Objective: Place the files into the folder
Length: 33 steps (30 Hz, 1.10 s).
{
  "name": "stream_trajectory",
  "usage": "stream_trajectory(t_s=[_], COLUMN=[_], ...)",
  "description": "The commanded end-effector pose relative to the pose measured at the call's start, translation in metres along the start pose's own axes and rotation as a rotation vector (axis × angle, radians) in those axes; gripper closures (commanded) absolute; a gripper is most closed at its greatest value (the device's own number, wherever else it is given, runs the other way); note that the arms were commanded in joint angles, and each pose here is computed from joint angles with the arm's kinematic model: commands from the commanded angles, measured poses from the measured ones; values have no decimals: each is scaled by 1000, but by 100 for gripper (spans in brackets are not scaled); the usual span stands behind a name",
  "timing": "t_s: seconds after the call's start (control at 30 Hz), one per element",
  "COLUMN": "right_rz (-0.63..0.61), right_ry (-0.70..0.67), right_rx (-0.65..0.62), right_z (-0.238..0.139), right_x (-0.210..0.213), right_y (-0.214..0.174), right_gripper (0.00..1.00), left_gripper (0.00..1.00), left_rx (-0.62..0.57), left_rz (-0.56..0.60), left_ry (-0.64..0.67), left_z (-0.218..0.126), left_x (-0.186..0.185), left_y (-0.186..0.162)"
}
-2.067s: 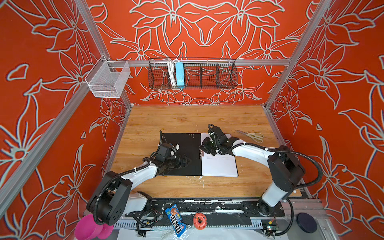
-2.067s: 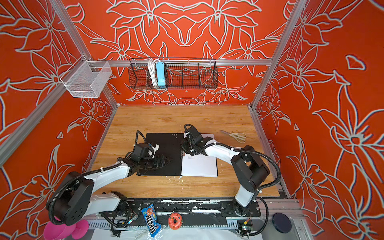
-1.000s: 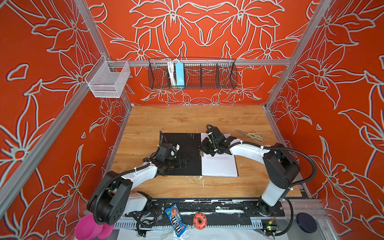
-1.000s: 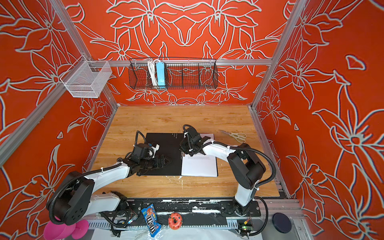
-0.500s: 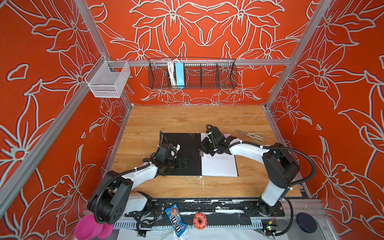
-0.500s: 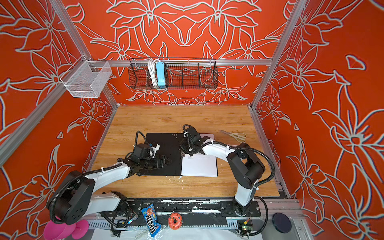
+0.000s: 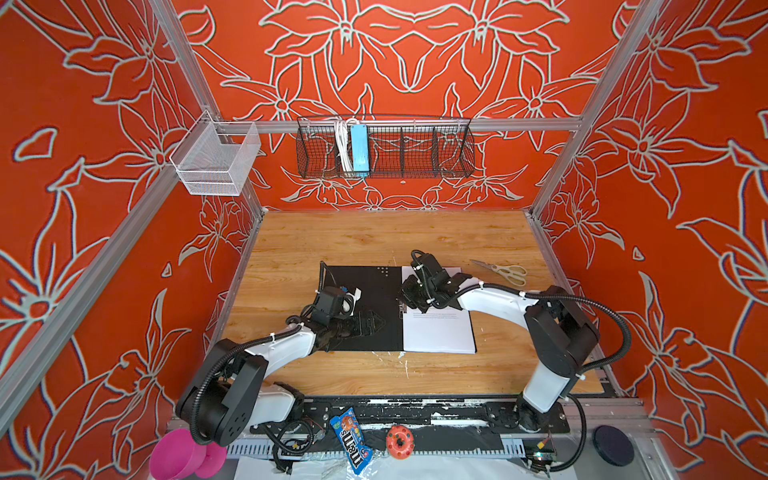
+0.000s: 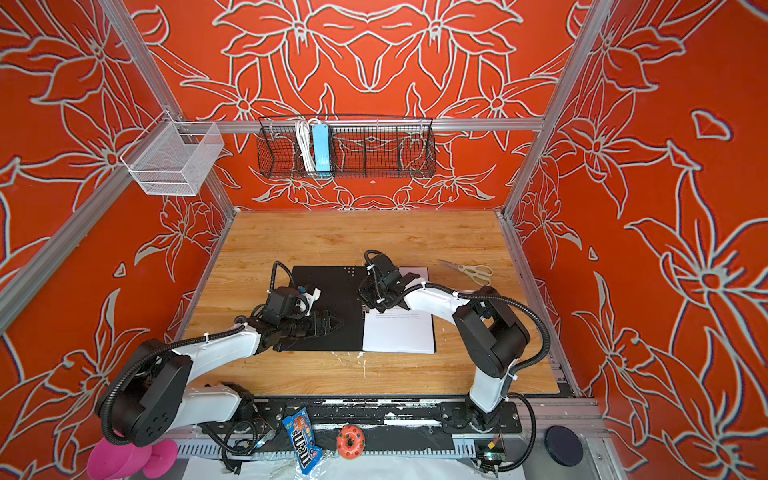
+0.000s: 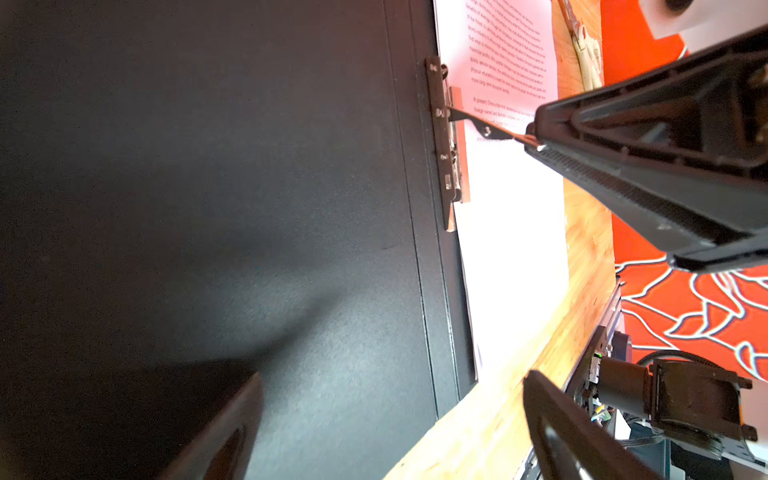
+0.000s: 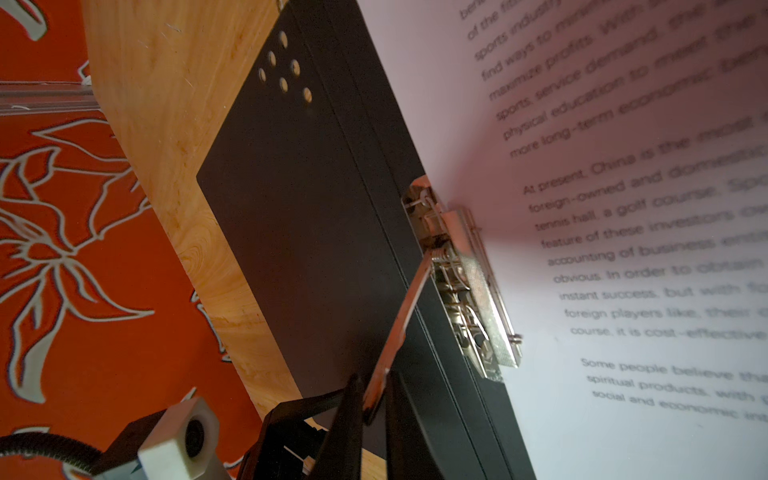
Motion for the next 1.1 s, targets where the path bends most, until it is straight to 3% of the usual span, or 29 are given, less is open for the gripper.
stream_trajectory(t_s=[0.0, 0.67, 1.07], right_rz=[11, 31, -10], right_ry=[39, 39, 58], right_rx=[-17, -43, -39], right_z=[-2, -3, 6], right_x=[11, 5, 19], right_y=[-2, 0, 29], right_gripper=[84, 91, 97], left_gripper=[2, 2, 2], left_rx=[96, 96, 84], left_rz=[-66, -71, -146], left_ry=[75, 63, 54], left_z=[5, 7, 20], left_x=[18, 17, 8], left_y=[-19, -17, 7])
Point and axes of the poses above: each gripper's point midway between its finger pads, its own z axis out along the fingers, its own x axis along the line the jaws close on, y = z × x, the point moved 10 cm from there along -z, back along the fingers, and after that the axes turned 1 degree about -z, right-handed, at the moved point
